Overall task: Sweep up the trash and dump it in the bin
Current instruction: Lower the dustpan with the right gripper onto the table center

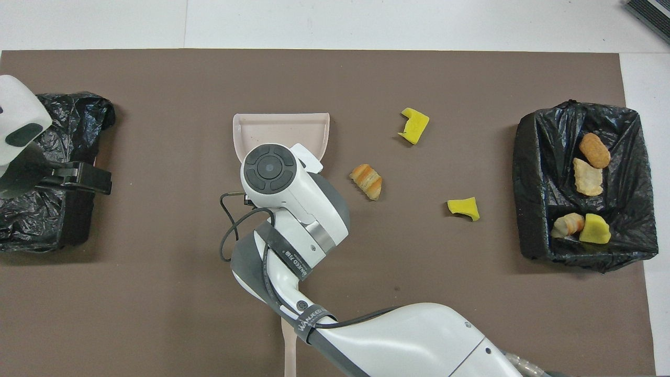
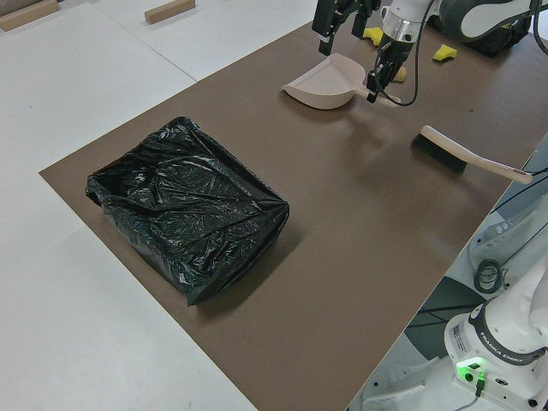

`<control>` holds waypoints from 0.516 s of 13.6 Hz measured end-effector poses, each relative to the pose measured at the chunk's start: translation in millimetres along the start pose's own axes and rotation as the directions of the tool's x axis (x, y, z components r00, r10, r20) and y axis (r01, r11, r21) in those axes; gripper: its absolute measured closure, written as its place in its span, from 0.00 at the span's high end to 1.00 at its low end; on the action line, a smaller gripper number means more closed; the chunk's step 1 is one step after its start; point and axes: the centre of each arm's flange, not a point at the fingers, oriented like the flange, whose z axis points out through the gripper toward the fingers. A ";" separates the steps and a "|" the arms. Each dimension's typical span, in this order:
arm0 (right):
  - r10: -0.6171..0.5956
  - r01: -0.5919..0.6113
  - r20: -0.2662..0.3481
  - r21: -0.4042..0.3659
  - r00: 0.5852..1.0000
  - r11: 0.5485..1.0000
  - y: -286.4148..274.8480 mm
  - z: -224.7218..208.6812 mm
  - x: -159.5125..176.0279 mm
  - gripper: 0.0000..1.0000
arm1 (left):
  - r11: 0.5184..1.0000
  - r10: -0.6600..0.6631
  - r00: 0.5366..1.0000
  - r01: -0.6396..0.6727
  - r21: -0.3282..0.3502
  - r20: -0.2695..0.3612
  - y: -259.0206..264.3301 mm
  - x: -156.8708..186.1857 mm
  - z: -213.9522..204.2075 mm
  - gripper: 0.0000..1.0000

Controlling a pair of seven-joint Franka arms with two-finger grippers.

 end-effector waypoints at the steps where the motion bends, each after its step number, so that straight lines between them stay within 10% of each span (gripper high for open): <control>1: -0.004 0.004 -0.007 -0.008 1.000 1.000 -1.0 0.1 -0.9 0.32 | 1.000 0.000 1.000 0.000 0.000 0.002 0.0 0.0 0.9 1.00; 7: -0.030 0.029 -0.061 -0.011 0.998 1.000 -5.1 -33.1 -2.8 0.97 | 1.000 0.000 1.000 0.000 0.000 0.000 0.1 1.1 4.6 1.00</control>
